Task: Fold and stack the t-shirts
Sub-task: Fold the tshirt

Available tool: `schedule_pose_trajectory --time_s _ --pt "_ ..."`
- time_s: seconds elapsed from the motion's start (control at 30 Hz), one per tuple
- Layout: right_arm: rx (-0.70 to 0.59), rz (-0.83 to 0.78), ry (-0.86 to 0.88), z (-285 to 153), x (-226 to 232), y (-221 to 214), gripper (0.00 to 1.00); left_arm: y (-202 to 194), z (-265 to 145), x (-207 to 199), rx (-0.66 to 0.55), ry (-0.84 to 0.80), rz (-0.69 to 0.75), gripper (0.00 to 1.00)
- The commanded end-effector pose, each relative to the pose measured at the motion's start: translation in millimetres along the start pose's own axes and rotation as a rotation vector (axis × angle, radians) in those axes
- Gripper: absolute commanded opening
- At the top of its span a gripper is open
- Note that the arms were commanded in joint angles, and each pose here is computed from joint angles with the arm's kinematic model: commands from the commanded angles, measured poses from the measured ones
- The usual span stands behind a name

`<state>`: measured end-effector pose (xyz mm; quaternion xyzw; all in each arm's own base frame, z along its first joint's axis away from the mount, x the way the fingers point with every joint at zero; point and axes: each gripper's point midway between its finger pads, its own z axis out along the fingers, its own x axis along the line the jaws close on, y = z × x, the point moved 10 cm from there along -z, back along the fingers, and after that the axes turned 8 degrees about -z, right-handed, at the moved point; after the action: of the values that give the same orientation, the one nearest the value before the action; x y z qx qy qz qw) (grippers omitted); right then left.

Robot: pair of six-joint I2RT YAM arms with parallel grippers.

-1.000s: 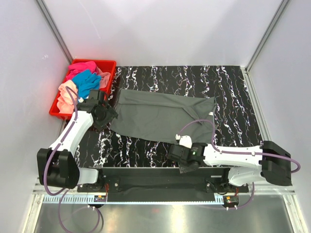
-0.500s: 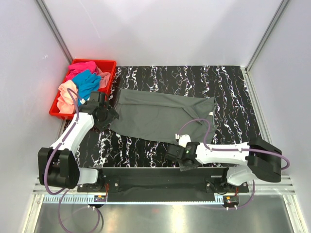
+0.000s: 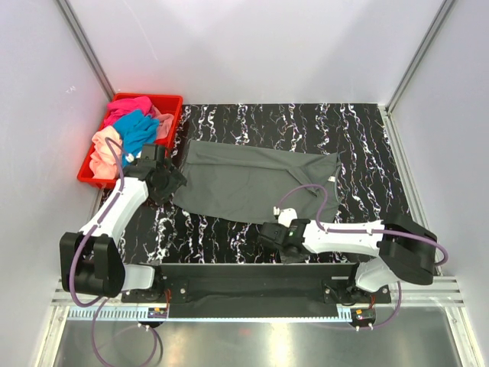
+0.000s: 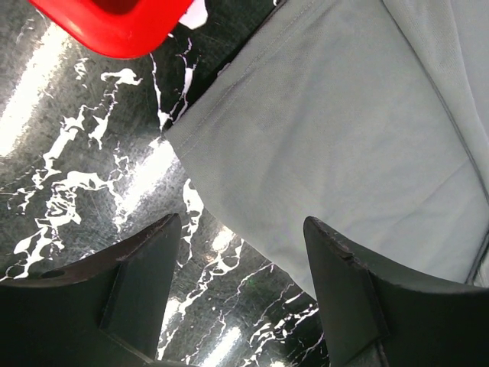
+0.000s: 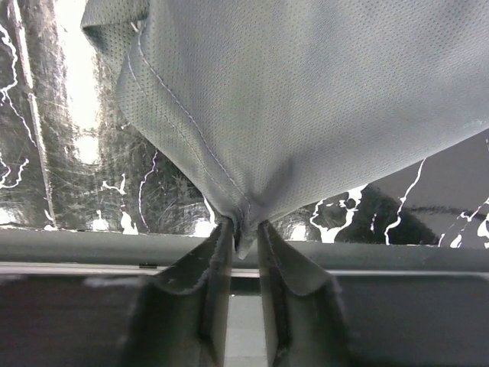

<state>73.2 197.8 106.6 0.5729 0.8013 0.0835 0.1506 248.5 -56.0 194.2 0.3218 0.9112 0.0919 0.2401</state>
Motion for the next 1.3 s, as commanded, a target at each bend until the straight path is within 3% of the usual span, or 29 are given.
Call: schedule_pose_trajectory --time_s 0.0,0.03,0.1,0.2,0.37,0.57,0.73,0.93,1.27 --pt "-0.02 0.043 -0.021 1 0 4 0.2 2 -3 1 -0.058 -0.012 0.016 0.7" --pt "-0.007 0.061 -0.05 -1 -4 2 0.07 -1 -2 4 -0.051 0.008 0.006 0.7" --pt "-0.016 0.085 -0.05 -13 -8 4 0.0 -5 0 8 -0.052 0.052 -0.067 0.69" --pt "-0.035 0.12 -0.064 -35 -17 8 0.0 -16 3 14 -0.041 0.12 -0.185 0.64" --pt "-0.068 0.137 -0.052 -56 -24 14 0.0 -27 15 11 -0.049 0.073 -0.335 0.61" --pt "-0.092 0.136 -0.021 -59 -28 12 0.0 -16 38 -1 -0.101 0.142 -0.336 0.63" --pt "-0.136 0.167 -0.012 -72 -37 12 0.0 -20 41 18 -0.144 0.301 -0.368 0.53" --pt "-0.186 0.172 0.003 -85 -42 17 0.0 -19 45 25 -0.227 0.256 -0.434 0.53" --pt "-0.197 0.176 0.011 -87 -42 19 0.0 -25 68 17 -0.161 0.235 -0.437 0.52"
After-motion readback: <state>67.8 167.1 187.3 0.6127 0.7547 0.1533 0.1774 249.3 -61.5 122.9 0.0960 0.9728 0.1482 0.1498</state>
